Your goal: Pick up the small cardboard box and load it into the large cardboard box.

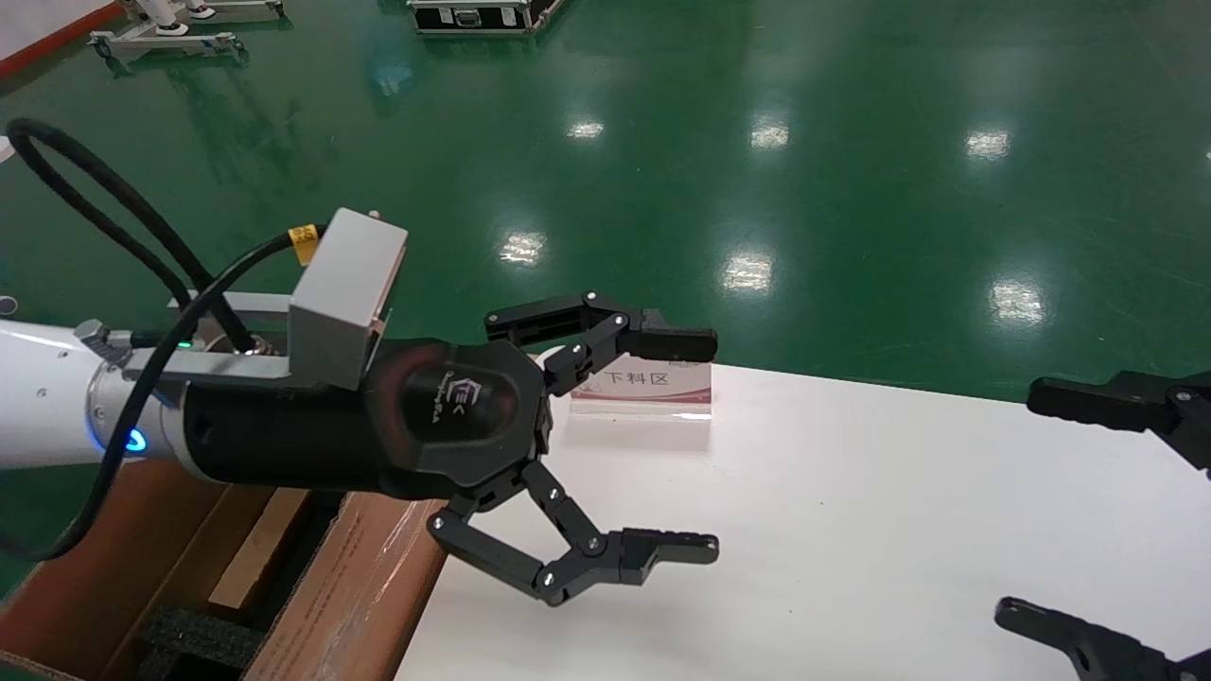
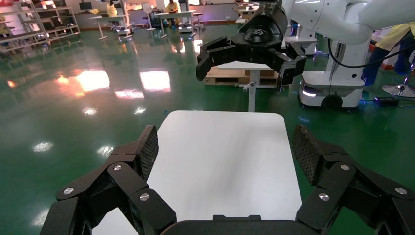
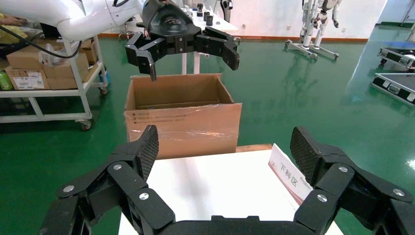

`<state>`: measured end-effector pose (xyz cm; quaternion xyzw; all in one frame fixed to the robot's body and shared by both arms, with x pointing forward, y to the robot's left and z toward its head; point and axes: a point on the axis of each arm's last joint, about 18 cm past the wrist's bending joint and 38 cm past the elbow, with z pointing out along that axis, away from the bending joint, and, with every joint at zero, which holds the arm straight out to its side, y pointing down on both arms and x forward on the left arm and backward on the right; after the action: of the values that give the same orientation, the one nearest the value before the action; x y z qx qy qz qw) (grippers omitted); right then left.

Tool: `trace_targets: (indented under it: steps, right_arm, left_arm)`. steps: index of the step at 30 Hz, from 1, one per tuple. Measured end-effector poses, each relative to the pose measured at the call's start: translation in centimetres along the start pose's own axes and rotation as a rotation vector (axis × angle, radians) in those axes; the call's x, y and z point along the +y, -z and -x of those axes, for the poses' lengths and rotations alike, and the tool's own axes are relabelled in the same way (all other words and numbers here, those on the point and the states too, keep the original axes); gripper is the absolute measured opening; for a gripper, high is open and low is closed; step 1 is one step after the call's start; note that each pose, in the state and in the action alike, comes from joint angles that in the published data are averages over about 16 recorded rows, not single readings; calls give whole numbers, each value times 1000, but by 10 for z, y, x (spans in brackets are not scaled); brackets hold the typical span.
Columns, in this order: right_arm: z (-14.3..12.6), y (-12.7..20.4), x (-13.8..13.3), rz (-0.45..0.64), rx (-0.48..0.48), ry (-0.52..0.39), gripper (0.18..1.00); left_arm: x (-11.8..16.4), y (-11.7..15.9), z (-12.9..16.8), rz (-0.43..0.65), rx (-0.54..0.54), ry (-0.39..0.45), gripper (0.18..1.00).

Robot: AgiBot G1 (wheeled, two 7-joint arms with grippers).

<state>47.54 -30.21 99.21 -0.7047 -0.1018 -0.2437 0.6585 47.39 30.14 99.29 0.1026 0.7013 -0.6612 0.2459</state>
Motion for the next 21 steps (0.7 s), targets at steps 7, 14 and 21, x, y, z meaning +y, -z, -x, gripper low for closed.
trace_targets:
  steps: [7,14,21]
  right_arm:
    - [0,0,0,0,0,0,1001]
    - [0,0,0,0,0,0,1001]
    - [0,0,0,0,0,0,1001]
  left_arm:
    - [1,-1,0,3,2,1,1001]
    - [1,-1,0,7,3,3,1001]
    - [1,-2,1,8,4,3,1001]
